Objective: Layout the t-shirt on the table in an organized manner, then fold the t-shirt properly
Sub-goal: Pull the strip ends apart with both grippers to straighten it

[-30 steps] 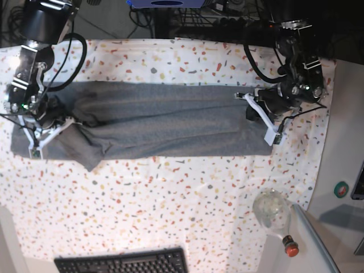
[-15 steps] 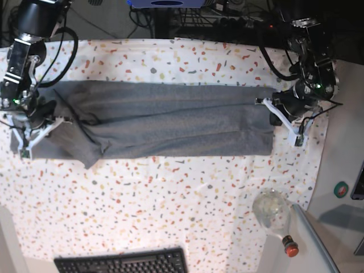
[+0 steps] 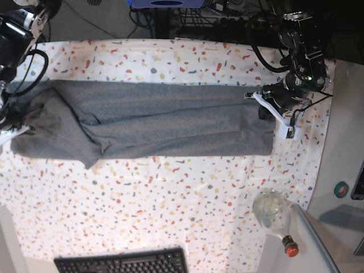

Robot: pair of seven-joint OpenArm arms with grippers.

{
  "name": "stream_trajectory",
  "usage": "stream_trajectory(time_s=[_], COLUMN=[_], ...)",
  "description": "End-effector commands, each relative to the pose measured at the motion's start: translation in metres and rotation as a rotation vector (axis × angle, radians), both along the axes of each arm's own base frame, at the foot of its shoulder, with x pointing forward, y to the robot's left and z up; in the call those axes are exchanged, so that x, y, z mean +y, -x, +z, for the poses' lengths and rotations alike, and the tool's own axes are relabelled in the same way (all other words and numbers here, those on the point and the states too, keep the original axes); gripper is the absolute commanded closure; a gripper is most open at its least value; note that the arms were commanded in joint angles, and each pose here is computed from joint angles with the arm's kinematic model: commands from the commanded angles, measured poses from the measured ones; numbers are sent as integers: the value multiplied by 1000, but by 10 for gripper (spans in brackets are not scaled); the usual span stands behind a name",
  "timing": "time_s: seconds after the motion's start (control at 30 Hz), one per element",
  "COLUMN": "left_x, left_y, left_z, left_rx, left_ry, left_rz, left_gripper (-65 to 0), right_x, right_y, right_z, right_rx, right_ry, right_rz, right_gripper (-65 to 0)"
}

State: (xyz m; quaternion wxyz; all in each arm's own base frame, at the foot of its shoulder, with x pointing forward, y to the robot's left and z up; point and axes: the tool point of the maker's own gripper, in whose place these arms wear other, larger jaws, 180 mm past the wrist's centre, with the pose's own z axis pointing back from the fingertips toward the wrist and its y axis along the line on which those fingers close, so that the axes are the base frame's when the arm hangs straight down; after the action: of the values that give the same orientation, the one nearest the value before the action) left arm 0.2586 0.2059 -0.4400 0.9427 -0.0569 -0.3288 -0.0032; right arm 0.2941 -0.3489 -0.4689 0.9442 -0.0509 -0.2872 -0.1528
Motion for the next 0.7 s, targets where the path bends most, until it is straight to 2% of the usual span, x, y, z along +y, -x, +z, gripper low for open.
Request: stream_trajectory(time_s=[0.0, 0.13, 0.27, 0.33, 0.47, 0.53, 0.67], left_x=[3, 4, 14, 15, 11, 10, 3], left_y=[-5, 7, 13, 6, -1, -4, -17], left_z=[1, -27, -36, -20, 19, 22, 8], left_rx=[-25, 35, 62, 17, -88, -99, -76], left_ry=[6, 41, 36, 17, -37, -35, 8], left_rz=[3, 25, 33, 23, -16, -17, 5], left_gripper=[0, 0, 0, 0, 0, 0, 0], right_x=[-11, -11, -16, -22, -30, -30, -19], right_y=[-11, -5, 4, 4, -7, -14, -28], right_z=[13, 0, -8, -3, 34, 50, 44], right_rx=[-45, -29, -3, -6, -88, -121, -110], right_ry=[23, 10, 0, 18, 107, 138, 109], right_rz=[-4, -8, -21, -19, 14, 29, 53], right_gripper=[0, 0, 0, 0, 0, 0, 0])
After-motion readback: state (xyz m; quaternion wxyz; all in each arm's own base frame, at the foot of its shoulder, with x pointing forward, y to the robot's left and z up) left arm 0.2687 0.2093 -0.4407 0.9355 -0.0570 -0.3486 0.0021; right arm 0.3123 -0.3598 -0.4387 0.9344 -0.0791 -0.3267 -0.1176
